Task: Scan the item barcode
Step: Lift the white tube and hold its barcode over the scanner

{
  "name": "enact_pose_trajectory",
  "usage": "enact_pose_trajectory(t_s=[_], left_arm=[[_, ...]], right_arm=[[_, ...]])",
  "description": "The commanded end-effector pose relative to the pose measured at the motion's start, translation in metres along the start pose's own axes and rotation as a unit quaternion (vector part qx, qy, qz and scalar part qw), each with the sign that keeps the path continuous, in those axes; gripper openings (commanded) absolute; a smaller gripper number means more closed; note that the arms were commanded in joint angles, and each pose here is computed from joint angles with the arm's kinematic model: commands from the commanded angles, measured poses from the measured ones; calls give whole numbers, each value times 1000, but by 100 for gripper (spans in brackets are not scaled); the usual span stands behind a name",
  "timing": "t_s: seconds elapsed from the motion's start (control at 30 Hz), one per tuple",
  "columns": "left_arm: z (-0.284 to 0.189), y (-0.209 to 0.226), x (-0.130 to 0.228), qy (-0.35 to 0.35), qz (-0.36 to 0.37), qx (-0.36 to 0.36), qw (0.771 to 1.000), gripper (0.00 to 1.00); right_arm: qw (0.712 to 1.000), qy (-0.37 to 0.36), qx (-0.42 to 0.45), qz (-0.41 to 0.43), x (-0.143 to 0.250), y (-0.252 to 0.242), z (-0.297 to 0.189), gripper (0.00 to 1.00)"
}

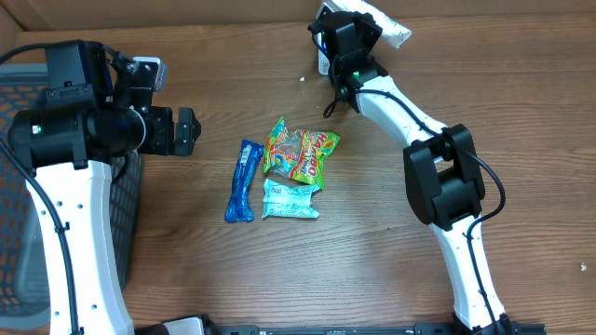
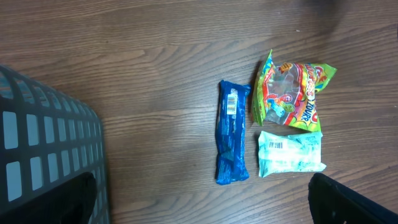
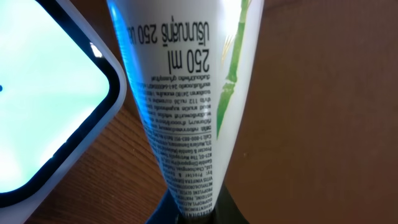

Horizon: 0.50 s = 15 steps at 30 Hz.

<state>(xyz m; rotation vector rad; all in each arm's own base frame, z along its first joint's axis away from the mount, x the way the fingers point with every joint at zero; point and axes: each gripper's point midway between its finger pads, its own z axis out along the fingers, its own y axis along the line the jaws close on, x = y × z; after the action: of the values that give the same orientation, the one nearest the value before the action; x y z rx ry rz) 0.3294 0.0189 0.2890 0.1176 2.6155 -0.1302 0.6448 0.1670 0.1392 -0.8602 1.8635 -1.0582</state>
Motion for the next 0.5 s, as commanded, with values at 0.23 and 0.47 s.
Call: enact_pose_trajectory(t_s=[0.23, 0.47], left_arm=[[-2, -1, -2, -5, 3, 3, 1000, 100], [-2, -1, -2, -5, 3, 3, 1000, 100]], right_arm=[[1000, 16, 10, 7, 5, -10, -3, 4], [1000, 11, -15, -13, -2, -1, -16, 4]])
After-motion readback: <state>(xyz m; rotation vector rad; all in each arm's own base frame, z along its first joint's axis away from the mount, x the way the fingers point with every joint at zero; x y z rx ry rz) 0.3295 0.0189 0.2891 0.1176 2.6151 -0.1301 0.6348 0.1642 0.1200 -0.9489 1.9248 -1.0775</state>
